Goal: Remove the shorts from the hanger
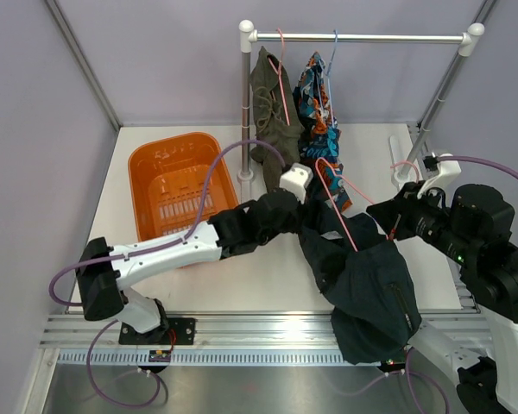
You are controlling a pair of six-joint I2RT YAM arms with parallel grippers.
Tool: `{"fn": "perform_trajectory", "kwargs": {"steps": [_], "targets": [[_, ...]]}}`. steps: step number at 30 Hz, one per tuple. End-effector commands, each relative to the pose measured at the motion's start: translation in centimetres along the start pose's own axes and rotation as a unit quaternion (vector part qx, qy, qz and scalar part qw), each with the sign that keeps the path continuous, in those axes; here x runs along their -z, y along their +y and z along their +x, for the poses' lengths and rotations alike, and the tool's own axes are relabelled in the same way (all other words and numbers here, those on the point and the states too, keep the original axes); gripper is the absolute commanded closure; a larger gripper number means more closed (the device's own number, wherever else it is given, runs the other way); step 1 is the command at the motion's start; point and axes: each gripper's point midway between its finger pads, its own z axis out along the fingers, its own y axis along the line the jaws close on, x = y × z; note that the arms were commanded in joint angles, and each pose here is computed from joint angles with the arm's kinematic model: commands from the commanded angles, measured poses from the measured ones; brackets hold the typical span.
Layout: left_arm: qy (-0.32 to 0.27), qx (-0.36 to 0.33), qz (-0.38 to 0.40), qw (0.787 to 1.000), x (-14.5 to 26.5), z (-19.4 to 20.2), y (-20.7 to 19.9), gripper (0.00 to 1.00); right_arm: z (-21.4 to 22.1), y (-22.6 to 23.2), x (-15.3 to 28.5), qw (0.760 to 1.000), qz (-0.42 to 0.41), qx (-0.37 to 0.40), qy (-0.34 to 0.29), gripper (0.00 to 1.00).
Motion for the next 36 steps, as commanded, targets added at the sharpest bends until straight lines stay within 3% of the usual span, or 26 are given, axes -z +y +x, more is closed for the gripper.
{"fn": "perform_trajectory", "kwargs": {"steps": [1,5,6,9,12,16,17,20,24,28,29,32,36], "targets": [[-0.047,-0.065,0.127,0.989,5.5,-2.6,-6.9,1.00,-3.0,-0.5,-1.1,0.998,0.023,-0.011,-0.057,1.00],[-0.045,-0.152,0.246,0.956,12.1,-0.9,-13.2,1.00,-4.7,-1.6,-1.8,0.994,0.060,-0.014,-0.090,1.00],[-0.042,-0.168,0.297,0.939,15.0,-0.1,-15.2,1.00,-5.0,-1.9,-2.3,0.993,0.068,-0.013,-0.092,1.00],[-0.027,-0.199,0.368,0.908,20.0,1.2,-16.8,1.00,-6.4,-2.9,-2.9,0.989,0.100,-0.012,-0.106,1.00],[-0.032,-0.206,0.365,0.907,22.2,1.0,-16.0,1.00,-8.4,-3.1,-2.9,0.985,0.117,-0.006,-0.130,1.00],[-0.094,-0.164,0.294,0.937,24.0,-4.2,-11.7,1.00,-11.3,-3.2,-1.8,0.976,0.141,0.000,-0.163,1.00],[-0.117,-0.154,0.245,0.950,23.7,-5.8,-10.0,1.00,-11.7,-3.3,-2.0,0.976,0.146,0.001,-0.165,1.00],[-0.178,-0.146,0.137,0.964,24.6,-11.1,-5.8,1.00,-13.2,-1.9,-0.8,0.976,0.122,0.003,-0.180,1.00],[-0.257,-0.131,0.020,0.957,27.1,-18.4,-1.3,1.00,-13.8,1.6,0.2,0.983,0.035,0.018,-0.178,1.00],[-0.358,-0.104,-0.080,0.924,31.4,-26.4,2.9,1.00,-13.8,1.7,1.0,0.983,0.034,0.023,-0.179,1.00],[-0.396,-0.060,-0.090,0.912,33.3,-28.8,3.9,1.00,-13.9,1.7,1.3,0.982,0.036,0.023,-0.181,1.00],[-0.450,-0.084,-0.140,0.878,36.7,-32.4,6.1,1.00,-13.7,1.7,1.5,0.984,0.035,0.024,-0.175,1.00],[-0.532,-0.091,-0.214,0.814,41.3,-37.3,9.0,1.00,-13.4,2.2,1.8,0.985,0.023,0.023,-0.169,1.00]]}}
